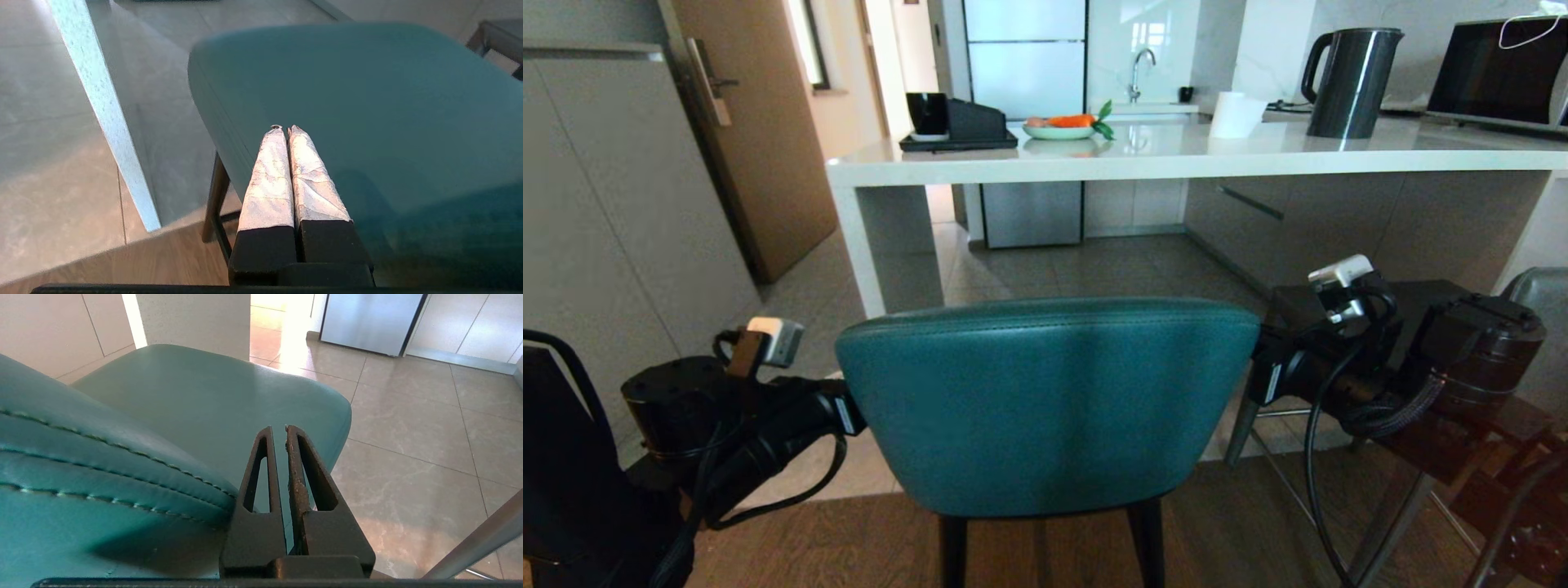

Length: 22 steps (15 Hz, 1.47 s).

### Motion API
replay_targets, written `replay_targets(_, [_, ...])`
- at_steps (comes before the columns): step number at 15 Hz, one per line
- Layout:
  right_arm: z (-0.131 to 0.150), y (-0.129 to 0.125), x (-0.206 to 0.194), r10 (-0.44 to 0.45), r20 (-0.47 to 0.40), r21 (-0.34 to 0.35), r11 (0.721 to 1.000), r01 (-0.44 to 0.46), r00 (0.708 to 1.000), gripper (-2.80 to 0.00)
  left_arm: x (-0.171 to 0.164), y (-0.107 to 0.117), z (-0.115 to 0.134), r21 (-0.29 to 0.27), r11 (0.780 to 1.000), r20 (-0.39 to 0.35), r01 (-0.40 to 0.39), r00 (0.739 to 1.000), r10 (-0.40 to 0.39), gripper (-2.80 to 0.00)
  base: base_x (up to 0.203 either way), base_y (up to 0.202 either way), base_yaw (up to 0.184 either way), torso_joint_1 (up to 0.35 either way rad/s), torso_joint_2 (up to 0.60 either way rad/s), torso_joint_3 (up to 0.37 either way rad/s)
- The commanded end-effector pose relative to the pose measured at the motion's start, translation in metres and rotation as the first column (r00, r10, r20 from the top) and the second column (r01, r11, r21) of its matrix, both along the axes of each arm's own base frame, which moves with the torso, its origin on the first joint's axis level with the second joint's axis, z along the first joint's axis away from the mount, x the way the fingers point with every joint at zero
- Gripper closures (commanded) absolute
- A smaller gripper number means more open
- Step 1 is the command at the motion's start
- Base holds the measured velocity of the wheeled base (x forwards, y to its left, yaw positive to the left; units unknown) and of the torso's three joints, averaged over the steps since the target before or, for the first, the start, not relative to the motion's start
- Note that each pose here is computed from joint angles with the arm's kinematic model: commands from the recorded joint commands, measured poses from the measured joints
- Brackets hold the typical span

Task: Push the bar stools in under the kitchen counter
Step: Push the blue chair back under the dining table

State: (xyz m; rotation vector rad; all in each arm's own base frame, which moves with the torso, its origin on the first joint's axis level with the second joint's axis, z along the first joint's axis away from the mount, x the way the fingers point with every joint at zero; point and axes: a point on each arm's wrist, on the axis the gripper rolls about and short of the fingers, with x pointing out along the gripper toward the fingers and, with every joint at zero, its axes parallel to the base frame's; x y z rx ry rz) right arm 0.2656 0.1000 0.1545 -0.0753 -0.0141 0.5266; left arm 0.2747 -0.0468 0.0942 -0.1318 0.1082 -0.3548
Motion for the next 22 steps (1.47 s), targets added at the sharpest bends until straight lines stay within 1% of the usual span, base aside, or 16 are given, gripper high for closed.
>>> replay_targets(1, [0.003,0.0,-0.001,-0.002,0.023,0.008,1.0,0.001,1.0,0.0,-0.009,0.005,0.001,0.0,1.0,-0.005,-0.008,1.0,0.008,0.0,0.0,0.0,0.0,0.0,0.0,0.0])
replay_targets(3, [0.004,-0.001,-0.004,-0.014,0.028,0.009,1.0,0.014,1.0,0.0,-0.017,0.01,0.001,0.003,1.0,-0.017,-0.019,1.0,0.019,0.0,0.0,0.0,0.0,0.0,0.0,0.0])
replay_targets(6, [0.002,0.003,-0.009,0.006,0.019,0.006,1.0,-0.006,1.0,0.0,-0.019,-0.002,0.008,-0.001,1.0,0.01,0.018,1.0,-0.018,0.0,0.0,0.0,0.0,0.0,0.0,0.0])
replay_targets(9, [-0.004,0.012,-0.012,0.036,-0.004,-0.003,0.999,-0.036,0.999,0.0,-0.015,-0.01,0.006,-0.001,0.999,0.008,0.041,0.999,-0.041,0.0,0.0,0.0,0.0,0.0,0.0,0.0])
replay_targets(12, [-0.008,0.014,-0.007,0.037,-0.014,-0.007,0.999,-0.037,0.999,0.0,-0.006,-0.014,0.004,0.0,1.0,0.018,0.017,1.0,-0.017,0.0,0.0,0.0,0.0,0.0,0.0,0.0])
replay_targets(18, [-0.011,0.021,0.008,0.036,-0.01,-0.004,0.999,-0.036,0.999,0.0,0.0,-0.017,0.003,0.007,1.0,0.027,0.022,0.999,-0.022,0.0,0.0,0.0,0.0,0.0,0.0,0.0])
replay_targets(22, [-0.015,0.024,0.018,0.033,-0.016,-0.006,0.999,-0.033,0.999,0.0,0.003,-0.017,-0.003,0.014,1.0,0.008,0.019,1.0,-0.019,0.0,0.0,0.0,0.0,0.0,0.0,0.0])
